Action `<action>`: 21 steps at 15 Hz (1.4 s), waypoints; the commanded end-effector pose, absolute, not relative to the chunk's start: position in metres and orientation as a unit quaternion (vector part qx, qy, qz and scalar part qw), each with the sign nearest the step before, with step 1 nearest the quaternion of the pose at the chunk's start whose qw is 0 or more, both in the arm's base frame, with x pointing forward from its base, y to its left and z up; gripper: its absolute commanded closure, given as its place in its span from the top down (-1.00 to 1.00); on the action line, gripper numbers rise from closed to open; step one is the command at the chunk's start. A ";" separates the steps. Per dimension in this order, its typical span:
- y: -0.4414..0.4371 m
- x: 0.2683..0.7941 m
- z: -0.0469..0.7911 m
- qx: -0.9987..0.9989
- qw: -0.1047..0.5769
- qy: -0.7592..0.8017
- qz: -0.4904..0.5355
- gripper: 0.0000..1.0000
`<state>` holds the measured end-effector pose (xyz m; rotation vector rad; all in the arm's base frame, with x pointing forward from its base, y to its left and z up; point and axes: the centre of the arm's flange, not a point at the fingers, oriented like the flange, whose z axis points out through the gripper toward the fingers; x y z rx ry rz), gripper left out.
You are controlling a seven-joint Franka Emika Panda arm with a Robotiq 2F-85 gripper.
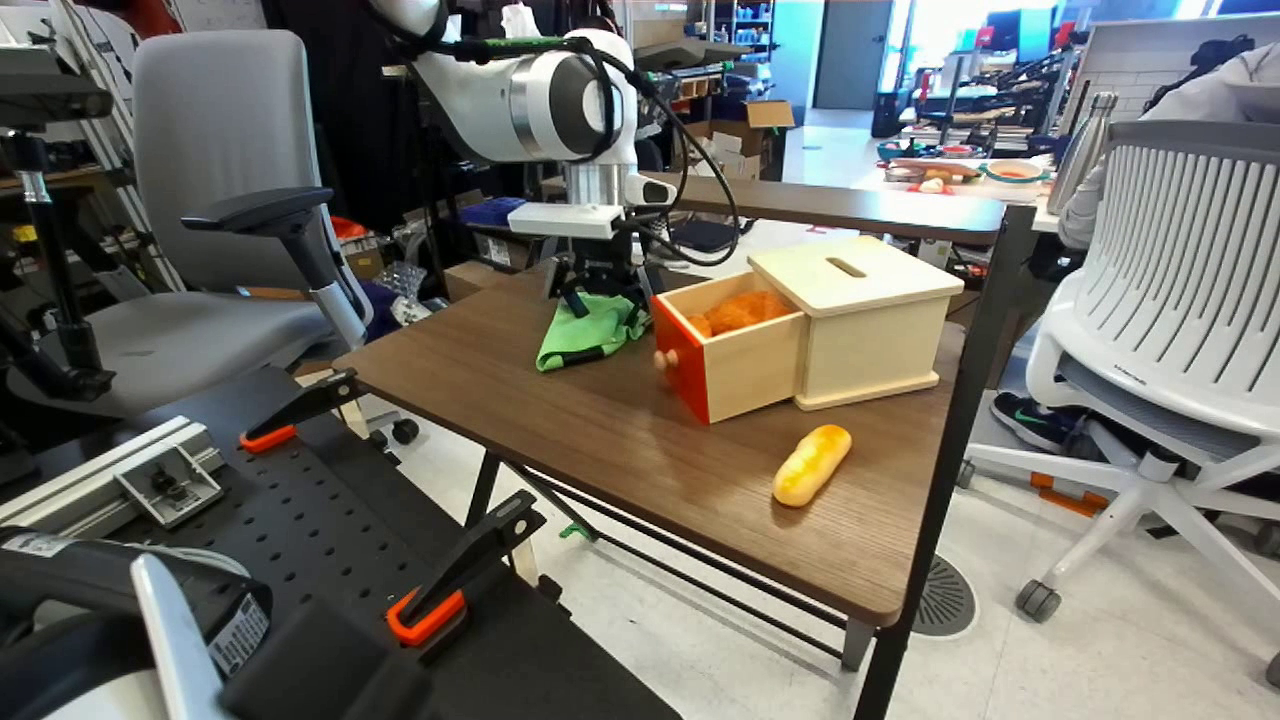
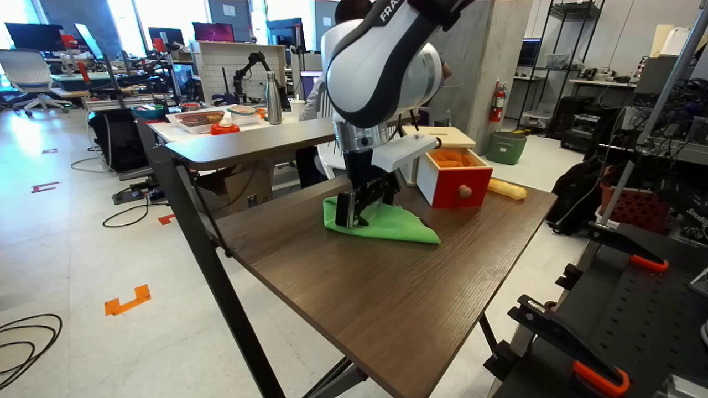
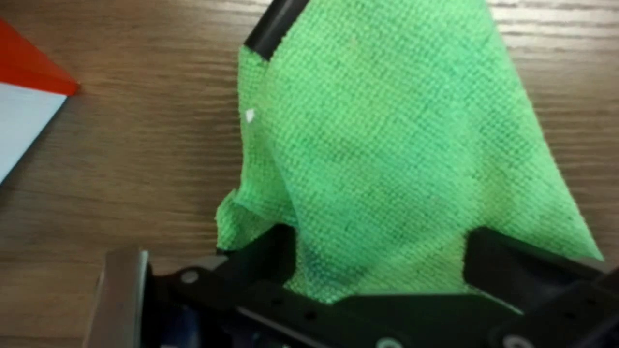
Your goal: Open the drawer And push the green towel on the right
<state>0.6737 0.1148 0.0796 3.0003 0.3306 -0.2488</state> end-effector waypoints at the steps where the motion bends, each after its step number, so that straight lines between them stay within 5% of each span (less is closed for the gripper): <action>1: 0.101 0.704 0.070 0.993 0.058 0.069 -0.081 1.00; 10: 0.080 0.723 0.076 0.995 0.076 0.006 -0.069 1.00; 21: 0.144 0.629 0.159 0.994 0.103 0.031 0.027 1.00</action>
